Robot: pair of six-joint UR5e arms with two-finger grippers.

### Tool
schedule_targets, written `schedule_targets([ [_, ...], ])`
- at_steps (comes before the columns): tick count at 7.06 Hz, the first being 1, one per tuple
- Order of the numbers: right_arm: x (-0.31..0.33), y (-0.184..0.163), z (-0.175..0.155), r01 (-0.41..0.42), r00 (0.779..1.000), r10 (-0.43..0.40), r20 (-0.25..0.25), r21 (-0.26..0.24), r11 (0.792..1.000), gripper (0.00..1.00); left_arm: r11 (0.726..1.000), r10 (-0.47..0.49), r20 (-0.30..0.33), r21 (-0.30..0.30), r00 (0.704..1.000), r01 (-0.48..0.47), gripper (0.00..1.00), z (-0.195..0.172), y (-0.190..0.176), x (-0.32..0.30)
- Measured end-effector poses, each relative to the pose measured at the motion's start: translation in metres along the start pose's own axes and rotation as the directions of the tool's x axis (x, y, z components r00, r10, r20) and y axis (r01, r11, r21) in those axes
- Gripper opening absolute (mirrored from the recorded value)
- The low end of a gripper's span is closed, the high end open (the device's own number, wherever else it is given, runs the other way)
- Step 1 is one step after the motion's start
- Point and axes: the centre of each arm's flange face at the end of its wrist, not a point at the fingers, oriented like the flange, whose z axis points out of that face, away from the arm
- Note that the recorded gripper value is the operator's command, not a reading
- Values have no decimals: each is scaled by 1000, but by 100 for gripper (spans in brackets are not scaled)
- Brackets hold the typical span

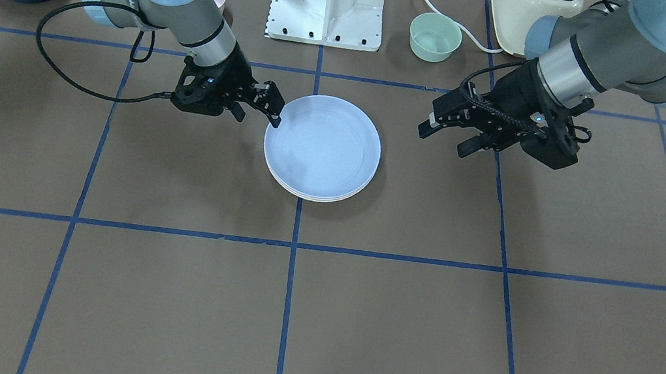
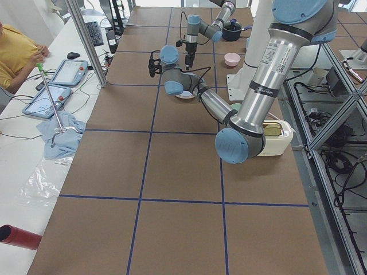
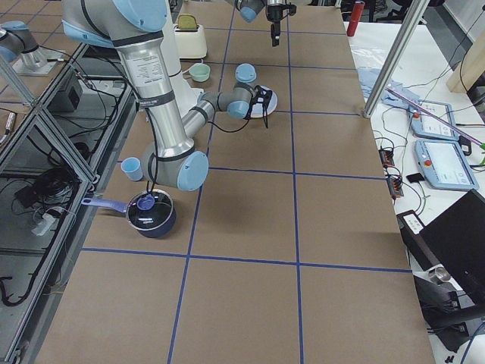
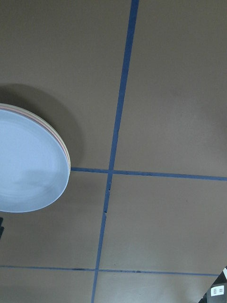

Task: Stack three plates with pink and blue

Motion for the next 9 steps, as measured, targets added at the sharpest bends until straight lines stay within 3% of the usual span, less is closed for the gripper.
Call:
schedule_targets([
  [2, 82, -77, -45, 59, 996, -57, -72, 21, 998, 100, 995, 98, 63, 21, 993, -100, 99, -14, -7, -52],
  [4, 195, -171, -115, 170, 976, -166, -141, 19, 985, 100, 969, 233, 169, 48, 958, -244, 99, -62, -18, -137],
  [6, 303, -247, -185, 247, 956, -241, -166, 14, 969, 100, 920, 358, 287, 54, 888, -388, 99, -123, -25, -221],
  [8, 385, -293, -240, 331, 916, -325, -237, -15, 944, 100, 862, 455, 404, 24, 793, -507, 99, -186, -36, -292],
  [9, 404, -306, -264, 353, 898, -350, -268, -36, 935, 100, 848, 474, 451, -1, 757, -530, 99, -210, -44, -315],
])
